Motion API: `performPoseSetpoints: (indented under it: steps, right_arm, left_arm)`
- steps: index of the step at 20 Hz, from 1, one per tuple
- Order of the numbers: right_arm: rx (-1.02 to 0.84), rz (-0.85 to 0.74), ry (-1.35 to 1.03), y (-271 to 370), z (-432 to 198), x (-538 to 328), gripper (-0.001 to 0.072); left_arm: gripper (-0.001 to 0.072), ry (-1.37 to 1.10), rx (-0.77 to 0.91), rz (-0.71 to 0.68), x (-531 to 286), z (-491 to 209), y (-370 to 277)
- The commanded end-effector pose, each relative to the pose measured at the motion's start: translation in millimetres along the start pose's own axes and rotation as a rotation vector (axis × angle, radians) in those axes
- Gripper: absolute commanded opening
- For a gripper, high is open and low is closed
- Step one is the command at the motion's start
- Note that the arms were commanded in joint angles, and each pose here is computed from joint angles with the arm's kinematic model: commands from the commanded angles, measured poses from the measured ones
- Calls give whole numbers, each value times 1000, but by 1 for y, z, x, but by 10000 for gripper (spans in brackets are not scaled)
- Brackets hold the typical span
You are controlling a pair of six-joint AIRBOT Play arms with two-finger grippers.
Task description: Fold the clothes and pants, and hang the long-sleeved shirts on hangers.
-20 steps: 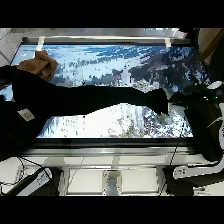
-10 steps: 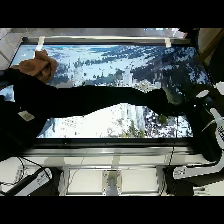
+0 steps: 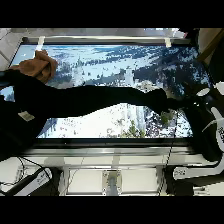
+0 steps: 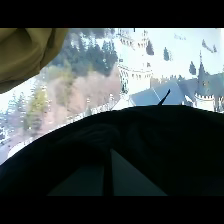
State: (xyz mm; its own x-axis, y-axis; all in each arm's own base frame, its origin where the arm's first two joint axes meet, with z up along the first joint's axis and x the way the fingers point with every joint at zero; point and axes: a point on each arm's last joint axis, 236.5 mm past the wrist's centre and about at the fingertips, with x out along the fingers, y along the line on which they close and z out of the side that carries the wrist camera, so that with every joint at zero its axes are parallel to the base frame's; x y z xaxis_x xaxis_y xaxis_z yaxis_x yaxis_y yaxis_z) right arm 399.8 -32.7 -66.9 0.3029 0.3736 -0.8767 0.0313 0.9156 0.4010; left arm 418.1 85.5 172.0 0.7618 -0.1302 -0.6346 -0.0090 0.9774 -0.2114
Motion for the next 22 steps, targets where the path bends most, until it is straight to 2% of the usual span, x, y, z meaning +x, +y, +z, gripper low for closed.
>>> performPoseSetpoints:
  steps: [1, 4, 7, 10, 15, 17, 22]
  right_arm:
    - [-105, -6, -114, 32, 34, -68, 5]
    - [-233, -54, -289, 73, 54, -173, 5]
    - [-232, -161, -524, 95, 60, -281, 5]
    - [-232, -233, -655, 102, 57, -337, 5]
    - [-139, -198, -538, 65, 73, -291, 5]
    - [-42, -142, -452, 43, 83, -251, 5]
    - [50, -56, -222, 10, 99, -125, 6]
  left_arm:
    - [12, -50, 8, 27, -22, 10, 2]
    - [12, -155, 17, 98, -70, 26, 10]
    - [12, -253, 5, 198, -120, 36, 27]
    - [12, -292, -16, 264, -144, 36, 42]
    - [11, -125, -65, 193, -110, 4, 47]
    - [12, -49, -104, 154, -91, -13, 50]
    - [12, 25, -157, 118, -62, -38, 57]
